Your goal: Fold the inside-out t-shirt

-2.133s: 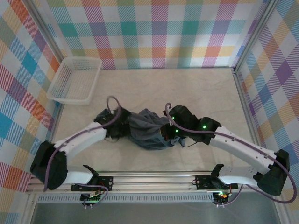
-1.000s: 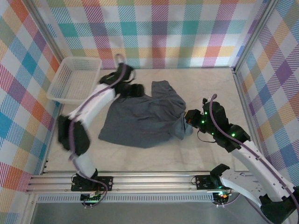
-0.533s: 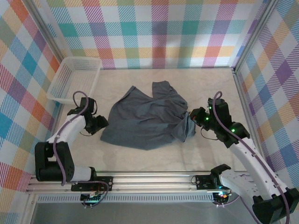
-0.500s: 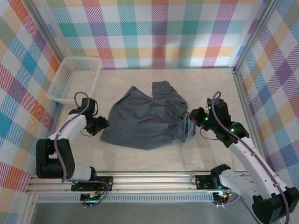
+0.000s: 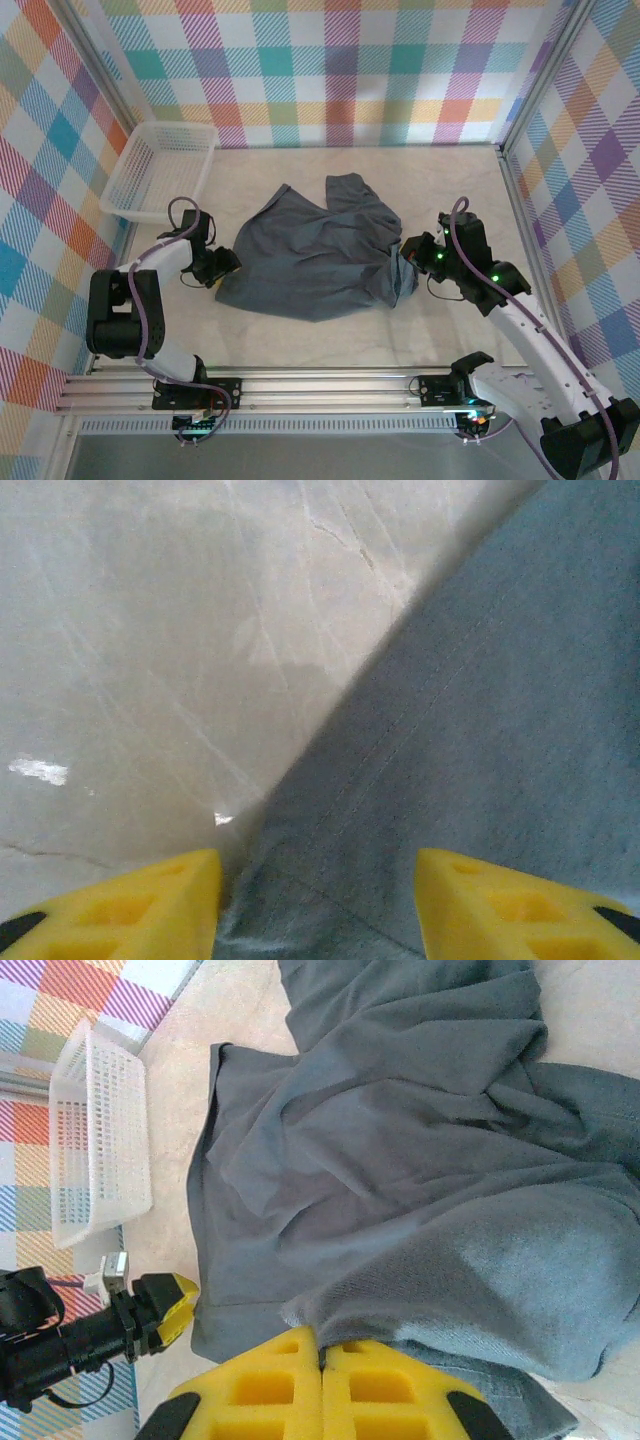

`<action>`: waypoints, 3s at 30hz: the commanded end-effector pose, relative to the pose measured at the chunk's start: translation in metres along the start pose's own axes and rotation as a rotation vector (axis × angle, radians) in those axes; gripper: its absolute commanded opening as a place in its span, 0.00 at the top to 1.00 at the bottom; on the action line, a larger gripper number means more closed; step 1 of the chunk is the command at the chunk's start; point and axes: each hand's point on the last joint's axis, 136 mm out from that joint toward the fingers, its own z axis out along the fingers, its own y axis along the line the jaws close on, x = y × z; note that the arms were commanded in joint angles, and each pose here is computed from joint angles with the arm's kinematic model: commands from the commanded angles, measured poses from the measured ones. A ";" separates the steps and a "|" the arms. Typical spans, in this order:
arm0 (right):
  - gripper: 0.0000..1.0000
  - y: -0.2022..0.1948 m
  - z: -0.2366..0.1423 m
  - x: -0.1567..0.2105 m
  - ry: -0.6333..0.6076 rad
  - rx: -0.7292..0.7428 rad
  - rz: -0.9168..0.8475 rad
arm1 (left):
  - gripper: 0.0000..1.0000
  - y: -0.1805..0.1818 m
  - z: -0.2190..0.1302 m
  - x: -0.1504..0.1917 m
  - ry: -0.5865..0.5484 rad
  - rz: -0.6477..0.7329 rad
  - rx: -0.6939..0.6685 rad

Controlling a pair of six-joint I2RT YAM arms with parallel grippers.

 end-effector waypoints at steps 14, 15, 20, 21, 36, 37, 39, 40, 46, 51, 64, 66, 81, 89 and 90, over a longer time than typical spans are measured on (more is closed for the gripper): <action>1.00 0.013 -0.004 -0.007 -0.013 -0.043 0.006 | 0.64 -0.002 -0.008 0.001 -0.002 -0.007 0.012; 1.00 0.013 -0.004 -0.007 -0.015 -0.044 0.003 | 0.55 0.006 -0.010 0.000 -0.023 -0.012 -0.027; 1.00 0.012 -0.002 -0.004 -0.006 -0.045 0.003 | 0.43 0.019 -0.010 -0.005 -0.072 -0.012 -0.089; 1.00 0.012 -0.002 -0.005 -0.006 -0.045 0.004 | 0.42 0.016 -0.007 -0.004 -0.059 -0.008 -0.074; 1.00 0.010 -0.002 -0.004 -0.007 -0.044 0.006 | 0.68 -0.013 0.008 0.007 0.043 -0.033 0.099; 1.00 0.011 -0.002 -0.004 -0.006 -0.043 0.006 | 0.72 -0.013 0.007 0.007 0.041 -0.032 0.097; 1.00 0.010 -0.001 -0.004 -0.004 -0.042 0.006 | 0.73 -0.011 0.005 0.006 0.034 -0.030 0.083; 1.00 0.010 -0.001 -0.004 -0.004 -0.042 0.006 | 0.73 -0.010 0.003 0.006 0.031 -0.027 0.071; 1.00 0.010 -0.001 -0.003 -0.002 -0.044 0.006 | 0.70 0.000 -0.009 0.004 -0.011 -0.021 0.019; 1.00 0.011 -0.002 -0.003 -0.003 -0.045 0.004 | 0.77 -0.006 -0.011 0.003 -0.015 -0.020 0.046; 1.00 0.011 -0.002 -0.004 -0.004 -0.047 0.005 | 0.52 0.008 -0.005 0.001 -0.012 -0.016 -0.033; 1.00 0.012 -0.002 -0.004 -0.003 -0.047 0.006 | 0.53 0.007 -0.003 0.002 -0.005 -0.016 -0.027; 1.00 0.011 -0.001 -0.003 0.003 -0.048 0.010 | 0.86 0.002 -0.002 0.000 -0.007 -0.020 -0.003; 1.00 0.054 -0.027 -0.040 -0.120 -0.108 -0.081 | 1.00 -0.041 -0.096 -0.035 -0.179 0.032 0.094; 1.00 0.073 -0.043 -0.057 -0.183 -0.127 -0.131 | 1.00 -0.053 -0.126 -0.046 -0.240 0.054 0.117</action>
